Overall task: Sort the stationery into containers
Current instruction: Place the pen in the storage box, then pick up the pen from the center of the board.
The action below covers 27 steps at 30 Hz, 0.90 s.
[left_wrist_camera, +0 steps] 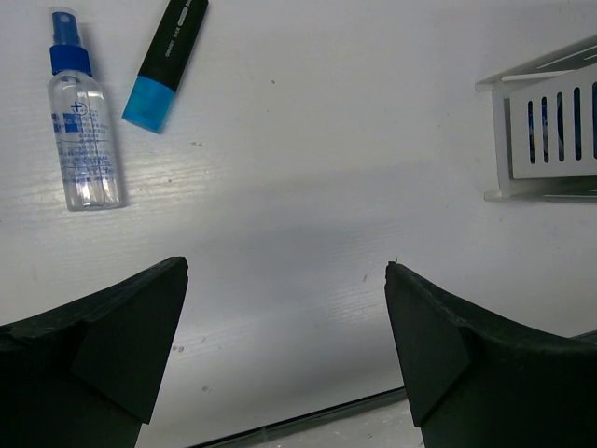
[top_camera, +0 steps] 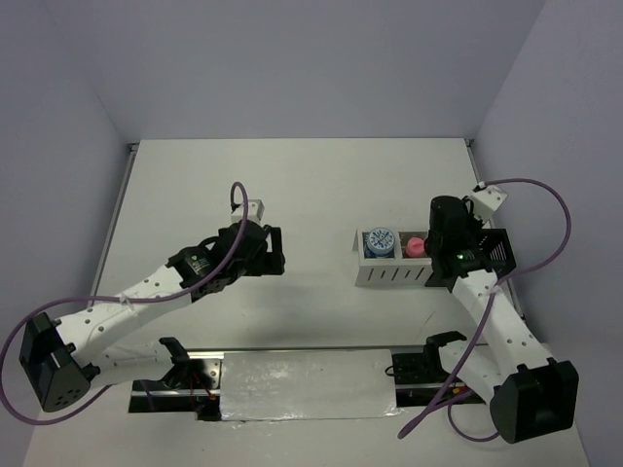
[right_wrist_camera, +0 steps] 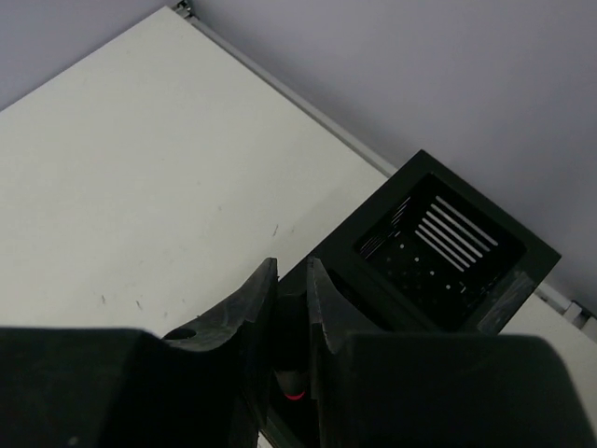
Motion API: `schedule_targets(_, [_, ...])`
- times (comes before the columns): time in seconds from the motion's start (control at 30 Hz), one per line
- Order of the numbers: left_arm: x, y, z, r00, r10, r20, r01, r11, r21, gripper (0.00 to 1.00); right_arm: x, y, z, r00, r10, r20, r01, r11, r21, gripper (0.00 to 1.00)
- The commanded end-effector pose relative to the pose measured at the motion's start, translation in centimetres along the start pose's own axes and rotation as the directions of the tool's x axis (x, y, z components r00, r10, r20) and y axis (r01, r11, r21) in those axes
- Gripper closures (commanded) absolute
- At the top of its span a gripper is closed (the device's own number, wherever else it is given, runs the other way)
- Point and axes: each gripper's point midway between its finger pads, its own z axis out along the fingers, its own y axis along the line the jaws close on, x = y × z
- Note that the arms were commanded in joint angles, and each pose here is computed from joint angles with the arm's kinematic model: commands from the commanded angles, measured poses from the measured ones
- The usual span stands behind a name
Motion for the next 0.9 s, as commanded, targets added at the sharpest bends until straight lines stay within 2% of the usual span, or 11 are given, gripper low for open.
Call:
schedule_targets(0.0, [-1.3, -0.7, -0.1, 1.000, 0.014, 0.024, -0.015, 1.000, 0.023, 0.01, 0.1, 0.7, 0.3, 0.994, 0.109, 0.007, -0.109, 0.994, -0.017, 0.89])
schedule_targets(0.03, [-1.4, -0.6, 0.0, 1.000, 0.013, 0.023, -0.013, 1.000, 0.020, 0.01, 0.6, 0.9, 0.3, 0.993, 0.115, -0.003, -0.115, 0.993, -0.024, 0.82])
schedule_targets(0.07, [-1.2, -0.6, 0.2, 1.000, 0.014, 0.019, -0.014, 1.000, 0.017, 0.01, 1.7, 0.7, 0.3, 0.995, 0.101, -0.019, -0.102, 0.994, -0.025, 0.55])
schedule_targets(0.1, [-1.3, -0.6, 0.3, 1.000, 0.013, 0.019, -0.013, 1.000, 0.015, 0.01, 1.9, 0.9, 0.3, 0.994, 0.109, -0.022, -0.109, 0.993, -0.038, 0.38])
schedule_targets(0.13, [-1.2, -0.7, 0.5, 1.000, 0.014, 0.016, -0.015, 1.000, 0.016, 0.01, 2.5, 0.6, 0.2, 0.992, 0.123, -0.027, -0.124, 0.992, -0.034, 0.06])
schedule_targets(0.2, [-1.2, -0.6, 0.8, 1.000, 0.015, 0.015, -0.015, 1.000, 0.011, 0.01, 2.4, 0.6, 0.2, 0.992, 0.123, -0.026, -0.124, 0.992, -0.037, 0.00])
schedule_targets(0.47, [-1.6, 0.3, 3.6, 0.998, 0.065, 0.021, -0.065, 0.998, -0.022, 0.01, -1.8, 1.4, -2.5, 0.981, 0.194, -0.028, -0.196, 0.966, -0.169, 0.00])
schedule_targets(0.57, [-2.4, 0.5, 5.9, 0.995, 0.100, -0.002, -0.100, 0.995, 0.007, 0.03, -3.4, 3.5, -5.0, 0.982, 0.182, -0.050, -0.188, 0.910, -0.369, 0.00])
schedule_targets(0.67, [-1.6, 1.1, 8.8, 0.988, 0.118, -0.097, -0.117, 0.993, 0.022, 0.06, -4.8, 5.1, -7.7, 0.982, 0.180, -0.054, -0.180, 0.822, -0.540, 0.00])
schedule_targets(0.77, [-2.1, 2.0, 10.9, 0.982, 0.141, -0.122, -0.141, 0.990, 0.008, 0.08, -5.7, 5.8, -10.3, 0.983, 0.172, -0.056, -0.167, 0.737, -0.655, 0.00])
schedule_targets(0.87, [-2.4, 2.0, 12.4, 0.972, 0.170, -0.160, -0.172, 0.985, 0.005, 0.10, -5.9, 5.8, -11.5, 0.985, 0.164, -0.059, -0.158, 0.704, -0.692, 0.00])
